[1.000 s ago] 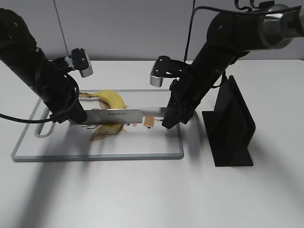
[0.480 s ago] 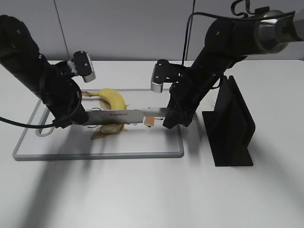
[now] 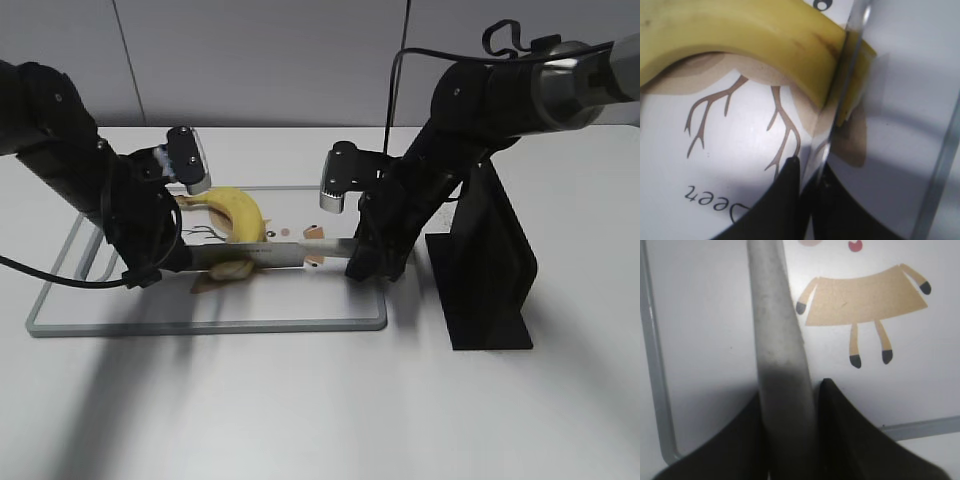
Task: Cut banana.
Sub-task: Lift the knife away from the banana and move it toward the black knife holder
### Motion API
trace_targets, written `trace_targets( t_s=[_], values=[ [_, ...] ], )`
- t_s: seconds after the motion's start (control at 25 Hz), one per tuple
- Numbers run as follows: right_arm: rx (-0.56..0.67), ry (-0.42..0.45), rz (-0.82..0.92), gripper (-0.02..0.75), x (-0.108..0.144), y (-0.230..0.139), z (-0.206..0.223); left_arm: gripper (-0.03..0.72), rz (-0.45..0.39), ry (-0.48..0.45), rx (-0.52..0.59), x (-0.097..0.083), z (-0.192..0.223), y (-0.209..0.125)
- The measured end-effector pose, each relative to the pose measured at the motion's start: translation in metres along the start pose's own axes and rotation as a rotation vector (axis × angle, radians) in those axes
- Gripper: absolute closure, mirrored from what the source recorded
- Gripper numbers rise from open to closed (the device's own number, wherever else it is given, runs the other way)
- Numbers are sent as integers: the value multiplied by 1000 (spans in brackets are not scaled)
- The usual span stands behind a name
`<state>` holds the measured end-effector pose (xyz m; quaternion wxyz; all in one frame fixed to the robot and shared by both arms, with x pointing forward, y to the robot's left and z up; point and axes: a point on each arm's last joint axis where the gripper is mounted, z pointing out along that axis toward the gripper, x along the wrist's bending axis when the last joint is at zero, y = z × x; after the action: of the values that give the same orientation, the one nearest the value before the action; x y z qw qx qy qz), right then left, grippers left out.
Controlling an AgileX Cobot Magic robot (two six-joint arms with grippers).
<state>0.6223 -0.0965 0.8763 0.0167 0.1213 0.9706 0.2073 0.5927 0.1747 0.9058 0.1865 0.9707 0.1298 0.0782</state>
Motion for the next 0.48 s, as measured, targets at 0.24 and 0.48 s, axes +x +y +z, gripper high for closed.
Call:
trace_targets(
  t_s=[0.24, 0.48],
  values=[
    [-4, -4, -3, 521, 0, 1, -3, 651, 3, -3, -3, -1, -3, 1],
    [-4, 10, -10, 522, 5, 3, -8, 656, 15, -26, 9, -5, -7, 1]
  ],
)
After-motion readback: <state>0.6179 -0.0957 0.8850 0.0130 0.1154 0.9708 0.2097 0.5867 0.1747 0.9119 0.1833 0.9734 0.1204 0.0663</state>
